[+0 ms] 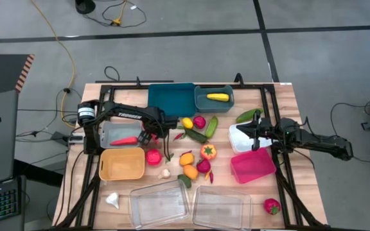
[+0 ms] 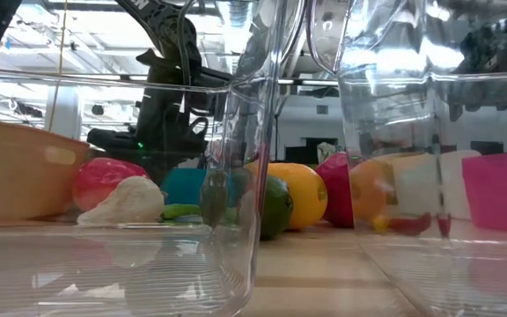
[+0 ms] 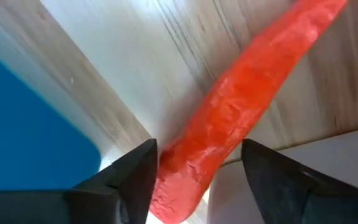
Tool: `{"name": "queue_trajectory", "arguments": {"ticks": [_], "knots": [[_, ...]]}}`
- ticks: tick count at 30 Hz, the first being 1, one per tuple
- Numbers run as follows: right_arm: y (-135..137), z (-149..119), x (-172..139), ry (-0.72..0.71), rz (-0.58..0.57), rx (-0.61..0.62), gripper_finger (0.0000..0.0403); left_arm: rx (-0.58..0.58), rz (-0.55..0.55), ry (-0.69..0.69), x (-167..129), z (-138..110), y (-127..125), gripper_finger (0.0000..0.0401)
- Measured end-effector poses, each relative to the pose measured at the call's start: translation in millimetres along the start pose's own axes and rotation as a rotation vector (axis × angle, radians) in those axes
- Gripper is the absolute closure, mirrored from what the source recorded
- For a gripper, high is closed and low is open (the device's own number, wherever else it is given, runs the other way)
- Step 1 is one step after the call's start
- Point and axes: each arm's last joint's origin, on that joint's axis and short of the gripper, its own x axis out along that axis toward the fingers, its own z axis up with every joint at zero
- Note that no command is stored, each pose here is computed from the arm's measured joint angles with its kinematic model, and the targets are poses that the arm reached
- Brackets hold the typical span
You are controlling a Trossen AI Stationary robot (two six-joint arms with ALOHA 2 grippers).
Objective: Sort produce into baskets
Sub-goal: Put the red chili pepper into the gray bin
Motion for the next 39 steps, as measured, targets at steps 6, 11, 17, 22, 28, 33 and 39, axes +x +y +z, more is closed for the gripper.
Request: {"name": "queue_trajectory", "arguments": {"ticks": [6,11,17,22,28,33,39], "knots": [[0.0,0.0,0.0,0.000,0.000,0.000,0.0359,-0.001,-0.006,0.001,3.9,-1.6,-2.1,0.0257],[0.0,-0.1,0.0,0.000,0.000,0.000,0.0359,-0.004,0.008,0.009,3.1,-1.4,-1.0,0.0294],[0.0,0.0,0.0,0.000,0.000,0.000,0.0359,-0.020,0.024,-0.023,-9.7,2.6,6.2,0.0297],[0.0,0.0,0.0,0.000,0.000,0.000,0.0359,-0.044,0.039,-0.043,-32.4,4.6,15.3,0.0295],[0.0,-0.1,0.0,0.000,0.000,0.000,0.0359,-0.120,-0.010,-0.030,-68.0,1.0,17.9,0.0294],[0.0,-0.1,0.0,0.000,0.000,0.000,0.0359,-0.179,-0.056,-0.041,-102.9,-4.1,13.1,0.0294],[0.0,0.0,0.0,0.000,0.000,0.000,0.0359,-0.285,-0.051,-0.143,-134.5,-25.8,-2.3,0.0295]]}}
